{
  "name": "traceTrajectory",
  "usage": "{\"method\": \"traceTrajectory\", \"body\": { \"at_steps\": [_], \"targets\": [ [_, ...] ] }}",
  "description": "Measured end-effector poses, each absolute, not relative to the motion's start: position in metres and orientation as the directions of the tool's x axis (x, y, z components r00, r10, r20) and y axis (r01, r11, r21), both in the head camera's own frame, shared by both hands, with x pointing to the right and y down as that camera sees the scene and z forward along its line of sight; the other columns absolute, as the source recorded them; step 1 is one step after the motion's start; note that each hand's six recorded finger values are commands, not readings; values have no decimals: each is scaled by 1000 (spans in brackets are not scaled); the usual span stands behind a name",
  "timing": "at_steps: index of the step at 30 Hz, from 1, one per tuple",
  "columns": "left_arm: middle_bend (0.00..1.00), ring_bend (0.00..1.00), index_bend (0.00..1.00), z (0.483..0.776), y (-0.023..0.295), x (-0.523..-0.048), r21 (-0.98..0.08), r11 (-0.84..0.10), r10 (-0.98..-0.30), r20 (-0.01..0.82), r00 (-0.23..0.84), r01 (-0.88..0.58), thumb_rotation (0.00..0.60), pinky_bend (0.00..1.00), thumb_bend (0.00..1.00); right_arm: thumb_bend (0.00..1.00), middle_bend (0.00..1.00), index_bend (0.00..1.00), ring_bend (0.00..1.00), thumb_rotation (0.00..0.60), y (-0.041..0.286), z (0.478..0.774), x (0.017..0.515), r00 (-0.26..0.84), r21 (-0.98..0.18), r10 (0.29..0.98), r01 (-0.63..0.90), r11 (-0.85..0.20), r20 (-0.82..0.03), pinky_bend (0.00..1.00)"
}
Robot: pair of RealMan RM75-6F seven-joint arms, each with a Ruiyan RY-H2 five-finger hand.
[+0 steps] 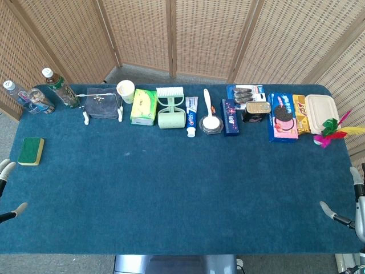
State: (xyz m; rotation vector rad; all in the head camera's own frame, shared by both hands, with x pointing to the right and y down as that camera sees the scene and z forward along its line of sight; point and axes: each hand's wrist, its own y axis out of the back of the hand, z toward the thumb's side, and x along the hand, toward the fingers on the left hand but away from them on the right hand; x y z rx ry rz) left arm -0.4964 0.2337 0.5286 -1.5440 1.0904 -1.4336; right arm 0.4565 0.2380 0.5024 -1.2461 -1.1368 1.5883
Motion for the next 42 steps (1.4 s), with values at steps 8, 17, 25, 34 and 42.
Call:
{"method": "traceTrajectory", "body": {
  "at_steps": [8, 17, 25, 34, 42],
  "targets": [
    [0, 0, 55, 531, 233, -494, -922, -366, -931, 365, 32, -129, 600, 0, 105, 0, 0, 99, 0, 301, 238, 504, 456, -186, -958, 945, -48, -282, -269, 0],
    [6, 40, 618, 538, 221, -478, -877, -334, -942, 302, 146, -346, 600, 0, 388, 245, 43, 532, 8, 324, 233, 511, 448, -126, -952, 947, 115, -282, -296, 0],
    [43, 71, 843, 561, 205, -438, -719, -336, -941, 223, 256, -608, 600, 0, 512, 345, 123, 683, 46, 508, 221, 539, 426, -16, -905, 950, 311, -291, -311, 0],
    [43, 71, 843, 573, 194, -414, -705, -374, -925, 236, 298, -602, 600, 0, 513, 396, 117, 684, 41, 511, 213, 554, 417, 1, -882, 945, 359, -306, -328, 0],
    [43, 71, 844, 581, 188, -397, -673, -428, -901, 271, 338, -603, 600, 0, 512, 422, 127, 691, 41, 543, 208, 569, 399, 46, -822, 924, 442, -359, -379, 0]
  ]
}}
